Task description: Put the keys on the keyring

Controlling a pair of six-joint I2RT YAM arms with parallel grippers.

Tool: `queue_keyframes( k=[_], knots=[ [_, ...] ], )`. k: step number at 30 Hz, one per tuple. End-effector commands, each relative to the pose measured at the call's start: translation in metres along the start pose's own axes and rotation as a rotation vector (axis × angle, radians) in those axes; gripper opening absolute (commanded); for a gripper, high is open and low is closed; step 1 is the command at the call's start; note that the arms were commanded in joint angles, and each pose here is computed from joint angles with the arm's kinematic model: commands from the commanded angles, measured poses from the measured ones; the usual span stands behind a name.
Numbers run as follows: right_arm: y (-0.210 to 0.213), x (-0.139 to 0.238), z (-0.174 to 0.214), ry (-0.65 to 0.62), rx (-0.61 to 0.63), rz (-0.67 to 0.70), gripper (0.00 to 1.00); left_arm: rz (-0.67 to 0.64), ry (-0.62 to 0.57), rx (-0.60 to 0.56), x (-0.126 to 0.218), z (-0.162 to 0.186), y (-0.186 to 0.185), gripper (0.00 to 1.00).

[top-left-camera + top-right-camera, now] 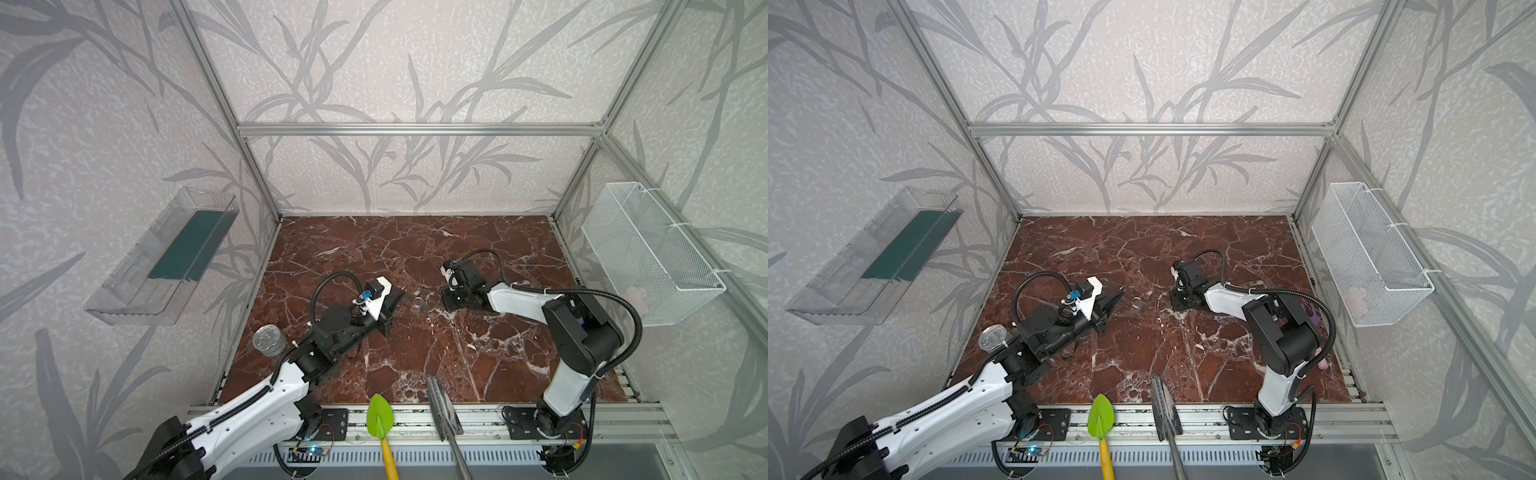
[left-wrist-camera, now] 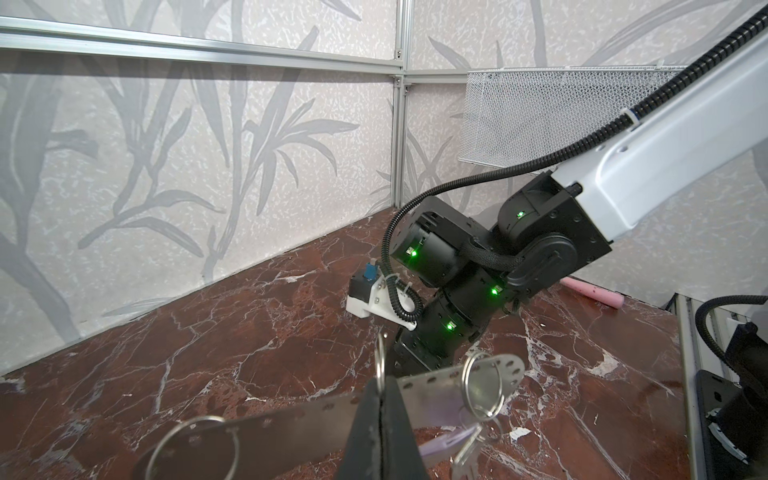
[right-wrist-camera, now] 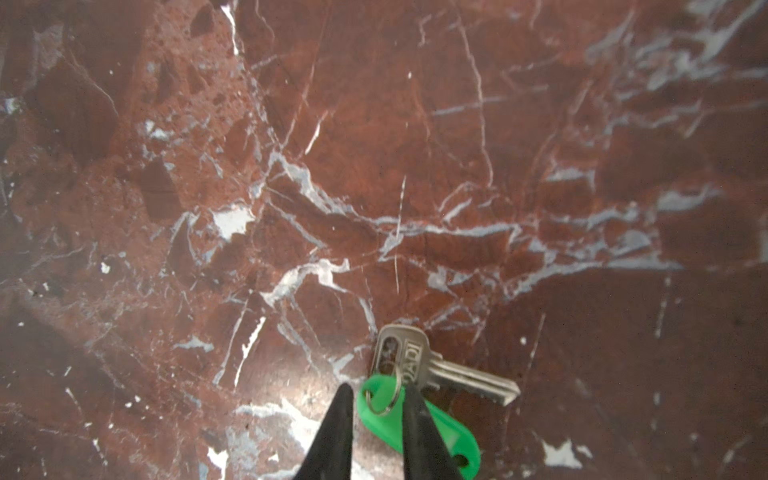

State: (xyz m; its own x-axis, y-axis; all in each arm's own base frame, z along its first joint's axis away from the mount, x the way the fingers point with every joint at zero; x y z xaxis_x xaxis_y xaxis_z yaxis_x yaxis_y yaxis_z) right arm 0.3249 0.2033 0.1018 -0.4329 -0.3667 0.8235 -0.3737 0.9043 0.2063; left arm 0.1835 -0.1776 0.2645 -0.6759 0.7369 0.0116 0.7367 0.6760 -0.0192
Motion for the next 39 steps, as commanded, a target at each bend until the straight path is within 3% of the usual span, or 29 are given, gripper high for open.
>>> queue_keyframes(
  k=[1,19,39],
  knots=[
    [0.002,0.013,-0.015,-0.026,0.05,0.007,0.25,0.0,-0.062,-0.009,0.002,-0.017,0.0,0.0],
    [-0.001,0.008,0.017,0.017,-0.069,0.002,0.24,0.002,-0.063,-0.003,0.003,-0.016,0.0,0.0],
    [0.007,-0.003,0.003,0.003,-0.06,-0.063,0.23,-0.006,-0.064,-0.007,0.007,-0.016,0.0,0.0]
  ],
)
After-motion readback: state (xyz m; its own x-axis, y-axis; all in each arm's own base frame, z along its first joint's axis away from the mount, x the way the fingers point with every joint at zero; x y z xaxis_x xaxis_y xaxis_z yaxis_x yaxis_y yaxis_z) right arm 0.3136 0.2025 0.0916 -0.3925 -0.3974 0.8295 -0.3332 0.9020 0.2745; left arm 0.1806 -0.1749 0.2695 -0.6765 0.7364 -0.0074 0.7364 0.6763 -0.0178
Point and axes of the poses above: each gripper's point midway between its finger pads, its own x axis back along the fingers, its own y axis along the line the jaws close on, z = x × y, the point moved 8 cm from there along x, back along the fingers
